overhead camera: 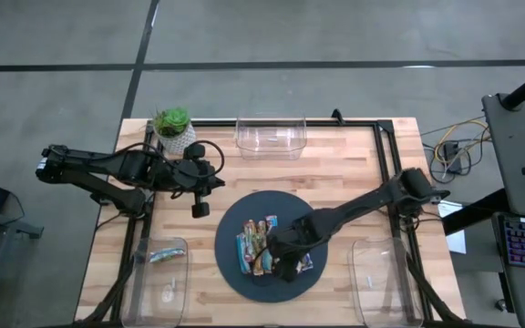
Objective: Pick and place Granola Bars by type
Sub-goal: Put the yellow granola bar into the bottom right transparent bin
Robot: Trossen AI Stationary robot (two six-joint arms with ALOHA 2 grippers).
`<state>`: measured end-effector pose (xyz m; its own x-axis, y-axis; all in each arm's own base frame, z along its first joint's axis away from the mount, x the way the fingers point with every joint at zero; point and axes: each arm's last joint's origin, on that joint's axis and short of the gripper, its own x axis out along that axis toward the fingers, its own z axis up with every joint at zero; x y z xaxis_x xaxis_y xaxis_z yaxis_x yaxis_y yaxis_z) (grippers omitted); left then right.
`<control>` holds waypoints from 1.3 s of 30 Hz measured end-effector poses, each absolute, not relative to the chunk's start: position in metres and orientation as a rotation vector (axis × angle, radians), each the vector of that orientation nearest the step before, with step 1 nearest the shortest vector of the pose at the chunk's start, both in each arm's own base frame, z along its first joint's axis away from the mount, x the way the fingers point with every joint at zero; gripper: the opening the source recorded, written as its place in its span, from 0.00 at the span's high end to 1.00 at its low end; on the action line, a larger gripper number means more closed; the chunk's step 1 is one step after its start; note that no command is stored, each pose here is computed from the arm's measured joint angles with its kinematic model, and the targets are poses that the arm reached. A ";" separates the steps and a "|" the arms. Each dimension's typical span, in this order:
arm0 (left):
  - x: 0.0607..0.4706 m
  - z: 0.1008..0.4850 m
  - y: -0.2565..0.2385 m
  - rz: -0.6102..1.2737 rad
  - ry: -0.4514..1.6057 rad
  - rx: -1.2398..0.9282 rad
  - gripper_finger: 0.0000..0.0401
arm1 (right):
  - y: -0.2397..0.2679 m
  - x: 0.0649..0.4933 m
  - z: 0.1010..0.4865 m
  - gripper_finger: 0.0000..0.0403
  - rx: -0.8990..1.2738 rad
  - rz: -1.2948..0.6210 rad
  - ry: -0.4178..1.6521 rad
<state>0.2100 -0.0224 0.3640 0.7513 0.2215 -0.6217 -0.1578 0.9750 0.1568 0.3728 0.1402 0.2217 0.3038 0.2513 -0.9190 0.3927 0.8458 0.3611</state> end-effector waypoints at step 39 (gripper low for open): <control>0.225 0.383 0.004 0.116 0.477 0.030 1.00 | -0.015 0.323 0.352 0.88 0.475 -0.191 0.831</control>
